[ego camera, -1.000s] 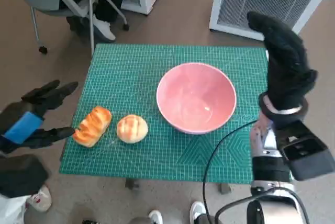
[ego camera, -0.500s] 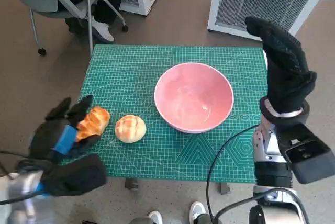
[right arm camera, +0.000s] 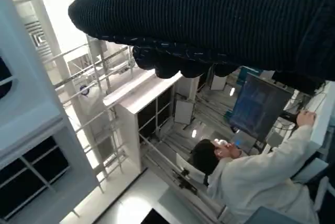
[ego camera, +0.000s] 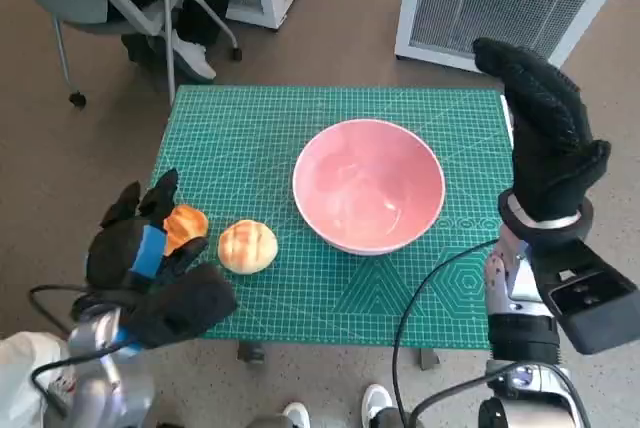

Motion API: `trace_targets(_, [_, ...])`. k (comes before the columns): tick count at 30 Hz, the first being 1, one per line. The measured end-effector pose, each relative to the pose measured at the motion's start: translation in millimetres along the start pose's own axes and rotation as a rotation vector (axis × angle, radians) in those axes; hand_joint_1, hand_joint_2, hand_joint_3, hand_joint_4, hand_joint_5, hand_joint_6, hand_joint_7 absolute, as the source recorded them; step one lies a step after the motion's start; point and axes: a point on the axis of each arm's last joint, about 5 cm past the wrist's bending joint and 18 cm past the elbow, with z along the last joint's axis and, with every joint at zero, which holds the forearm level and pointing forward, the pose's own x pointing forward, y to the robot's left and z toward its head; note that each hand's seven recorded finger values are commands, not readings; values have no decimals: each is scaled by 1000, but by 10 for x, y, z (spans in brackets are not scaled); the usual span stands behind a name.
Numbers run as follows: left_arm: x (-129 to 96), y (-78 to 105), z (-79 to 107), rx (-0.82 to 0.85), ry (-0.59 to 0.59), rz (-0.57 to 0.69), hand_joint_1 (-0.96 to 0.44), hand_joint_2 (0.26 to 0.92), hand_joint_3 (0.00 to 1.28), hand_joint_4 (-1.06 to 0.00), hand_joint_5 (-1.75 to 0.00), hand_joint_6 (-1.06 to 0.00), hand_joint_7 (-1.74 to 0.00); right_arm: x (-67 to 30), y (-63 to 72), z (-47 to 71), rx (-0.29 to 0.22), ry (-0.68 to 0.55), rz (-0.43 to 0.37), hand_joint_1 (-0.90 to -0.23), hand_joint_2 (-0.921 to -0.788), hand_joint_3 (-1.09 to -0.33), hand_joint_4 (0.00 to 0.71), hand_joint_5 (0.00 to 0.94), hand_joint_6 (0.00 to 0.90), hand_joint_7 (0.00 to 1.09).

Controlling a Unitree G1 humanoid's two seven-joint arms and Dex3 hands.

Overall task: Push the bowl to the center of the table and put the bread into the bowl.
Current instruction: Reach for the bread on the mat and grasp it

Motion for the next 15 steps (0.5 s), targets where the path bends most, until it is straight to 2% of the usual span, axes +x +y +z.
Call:
trace_targets(8, [78, -129, -36, -14, 76, 6, -673, 921, 273, -282, -15, -266, 0, 5, 7, 3, 4, -3, 4, -604, -921, -805, -1, 495, -1, 807])
trace_targets(15, [150, -188, -67, 0, 128, -1, -634, 921, 239, -353, -41, -296, -16, 1, 7, 1, 7, -3, 10, -600, -921, -802, -1, 486, -1, 808])
